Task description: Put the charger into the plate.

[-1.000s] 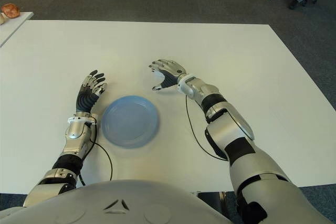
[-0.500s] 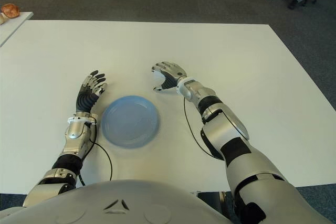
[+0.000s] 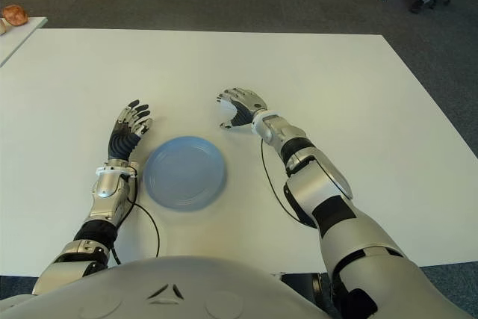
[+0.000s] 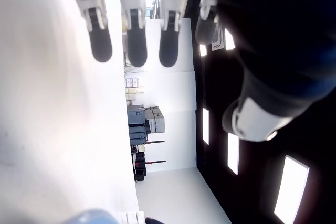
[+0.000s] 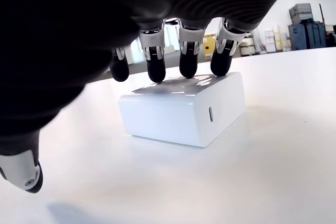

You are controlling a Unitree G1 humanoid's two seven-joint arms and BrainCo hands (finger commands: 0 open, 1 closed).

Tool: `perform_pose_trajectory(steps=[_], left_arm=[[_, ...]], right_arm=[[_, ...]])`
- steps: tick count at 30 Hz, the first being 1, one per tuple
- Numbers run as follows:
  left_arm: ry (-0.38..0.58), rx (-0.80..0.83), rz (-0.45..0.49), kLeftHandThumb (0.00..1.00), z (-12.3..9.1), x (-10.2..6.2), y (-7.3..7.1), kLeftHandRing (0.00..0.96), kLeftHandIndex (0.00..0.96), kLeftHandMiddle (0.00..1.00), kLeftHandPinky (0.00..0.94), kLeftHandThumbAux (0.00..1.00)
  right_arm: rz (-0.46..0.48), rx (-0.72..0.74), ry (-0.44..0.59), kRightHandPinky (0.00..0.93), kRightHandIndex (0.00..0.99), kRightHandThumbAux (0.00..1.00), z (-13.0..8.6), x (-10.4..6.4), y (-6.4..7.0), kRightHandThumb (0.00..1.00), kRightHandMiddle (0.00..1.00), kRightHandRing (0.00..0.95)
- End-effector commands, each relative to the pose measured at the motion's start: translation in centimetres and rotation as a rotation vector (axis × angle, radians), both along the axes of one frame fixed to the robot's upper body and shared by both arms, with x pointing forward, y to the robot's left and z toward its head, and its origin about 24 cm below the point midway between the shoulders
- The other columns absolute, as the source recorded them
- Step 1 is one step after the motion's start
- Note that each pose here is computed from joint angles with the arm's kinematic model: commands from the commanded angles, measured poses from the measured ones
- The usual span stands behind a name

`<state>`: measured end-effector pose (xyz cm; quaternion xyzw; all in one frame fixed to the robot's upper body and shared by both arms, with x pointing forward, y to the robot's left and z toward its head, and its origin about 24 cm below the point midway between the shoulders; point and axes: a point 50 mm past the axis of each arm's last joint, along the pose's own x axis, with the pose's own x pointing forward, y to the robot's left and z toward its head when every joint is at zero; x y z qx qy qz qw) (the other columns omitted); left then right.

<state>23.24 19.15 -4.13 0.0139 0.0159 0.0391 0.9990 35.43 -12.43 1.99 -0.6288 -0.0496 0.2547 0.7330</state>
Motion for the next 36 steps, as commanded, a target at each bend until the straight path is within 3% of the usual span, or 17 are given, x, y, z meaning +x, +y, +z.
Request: perform_pose_trajectory(steps=[1, 13, 21, 36], left_arm=[[0.322, -0.034, 0.032, 0.000, -5.4, -5.3, 0.1, 0.205, 0.134, 0.208, 0.221, 0.650], [0.311, -0.030, 0.028, 0.000, -5.3, -5.3, 0.2, 0.201, 0.131, 0.207, 0.213, 0.649], [0.304, -0.035, 0.033, 0.000, -5.2, -5.4, 0.4, 0.189, 0.129, 0.196, 0.202, 0.651], [0.303, -0.041, 0.023, 0.000, -5.0, -5.2, 0.8, 0.180, 0.138, 0.191, 0.193, 0.639]], right_arm=[[-0.029, -0.005, 0.055, 0.000, 0.000, 0.533, -1.0, -0.7, -1.6, 0.028, 0.000, 0.000], [-0.053, 0.030, 0.126, 0.045, 0.000, 0.550, -1.7, -1.5, -3.6, 0.004, 0.000, 0.000], [-0.028, 0.046, 0.211, 0.060, 0.000, 0.552, -1.7, -3.0, -7.0, 0.000, 0.000, 0.000], [-0.009, 0.019, 0.308, 0.076, 0.000, 0.585, 0.4, -4.6, -8.9, 0.000, 0.000, 0.014]])
